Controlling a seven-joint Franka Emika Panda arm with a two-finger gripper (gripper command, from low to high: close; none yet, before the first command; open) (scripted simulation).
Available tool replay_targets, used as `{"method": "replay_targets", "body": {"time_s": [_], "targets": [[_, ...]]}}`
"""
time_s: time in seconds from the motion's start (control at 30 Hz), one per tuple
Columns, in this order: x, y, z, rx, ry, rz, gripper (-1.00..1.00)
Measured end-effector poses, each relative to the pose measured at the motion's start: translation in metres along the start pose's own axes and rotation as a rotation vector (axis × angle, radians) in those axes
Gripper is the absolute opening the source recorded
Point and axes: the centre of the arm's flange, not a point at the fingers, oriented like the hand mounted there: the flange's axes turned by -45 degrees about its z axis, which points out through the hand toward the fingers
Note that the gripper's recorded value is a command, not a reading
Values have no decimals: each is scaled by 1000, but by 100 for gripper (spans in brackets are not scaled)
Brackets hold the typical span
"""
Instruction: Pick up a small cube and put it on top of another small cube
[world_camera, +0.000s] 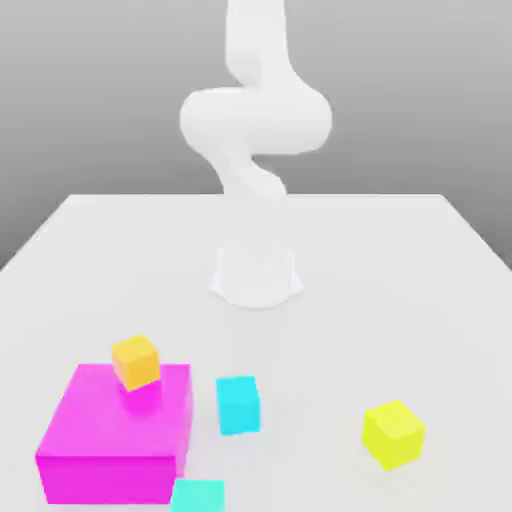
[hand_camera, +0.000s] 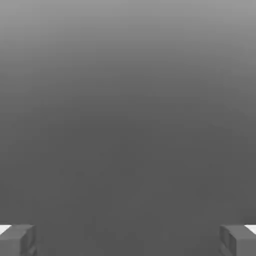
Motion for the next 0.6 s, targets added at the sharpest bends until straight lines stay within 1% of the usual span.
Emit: {"method": "replay_targets", "body": {"time_s": [0.13,0.3,0.43,0.6], "targets": [[-17,-29,88,17,-125,-62,0],[-59,-67,183,44,-274,-142,0],[-109,-97,249,69,-393,-208,0],[-187,-135,314,109,-540,-299,0]]}}
